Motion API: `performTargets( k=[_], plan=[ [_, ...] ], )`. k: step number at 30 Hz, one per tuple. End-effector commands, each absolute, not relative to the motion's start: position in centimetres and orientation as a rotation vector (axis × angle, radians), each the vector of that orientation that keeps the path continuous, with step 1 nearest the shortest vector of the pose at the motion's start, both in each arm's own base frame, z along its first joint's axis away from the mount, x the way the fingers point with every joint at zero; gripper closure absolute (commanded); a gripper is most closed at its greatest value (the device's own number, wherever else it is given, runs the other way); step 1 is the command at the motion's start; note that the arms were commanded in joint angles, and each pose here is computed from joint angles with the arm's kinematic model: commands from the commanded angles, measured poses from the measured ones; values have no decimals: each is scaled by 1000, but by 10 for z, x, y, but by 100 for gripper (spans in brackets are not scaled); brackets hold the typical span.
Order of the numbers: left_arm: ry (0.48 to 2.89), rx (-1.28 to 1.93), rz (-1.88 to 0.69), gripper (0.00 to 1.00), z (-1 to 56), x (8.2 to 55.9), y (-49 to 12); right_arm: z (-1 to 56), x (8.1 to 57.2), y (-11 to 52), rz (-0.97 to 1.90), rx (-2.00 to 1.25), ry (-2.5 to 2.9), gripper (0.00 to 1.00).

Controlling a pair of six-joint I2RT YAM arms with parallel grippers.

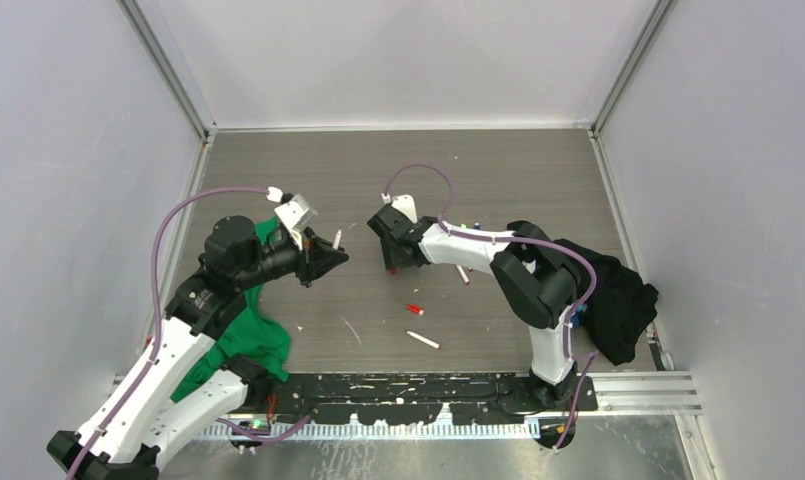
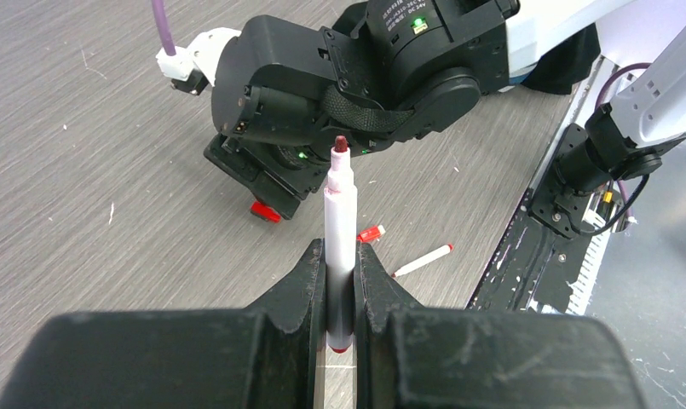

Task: Insert the pens into the pen caps
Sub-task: Adjust the pen cap at the center of the board, then insert the pen cap onto the pen.

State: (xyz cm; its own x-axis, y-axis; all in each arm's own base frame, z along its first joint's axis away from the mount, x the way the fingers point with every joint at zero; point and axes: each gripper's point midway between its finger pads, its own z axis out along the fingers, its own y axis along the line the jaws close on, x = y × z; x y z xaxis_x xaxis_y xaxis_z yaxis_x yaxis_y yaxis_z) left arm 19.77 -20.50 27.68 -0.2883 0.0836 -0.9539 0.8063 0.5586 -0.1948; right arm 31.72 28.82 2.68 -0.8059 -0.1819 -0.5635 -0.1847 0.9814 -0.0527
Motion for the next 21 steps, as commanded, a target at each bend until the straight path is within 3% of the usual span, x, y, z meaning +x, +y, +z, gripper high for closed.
performTargets(
  k=[1,6,21],
  plan=[
    [1629,751,-862,100,304,196,-208,69,336,304,86,-259,2435,37],
    [1623,751,-862,100,305,195,-207,89,332,316,166,-336,2440,40],
    [1622,752,-861,100,305,195,-207,52,323,341,228,-506,2564,55]
  ],
)
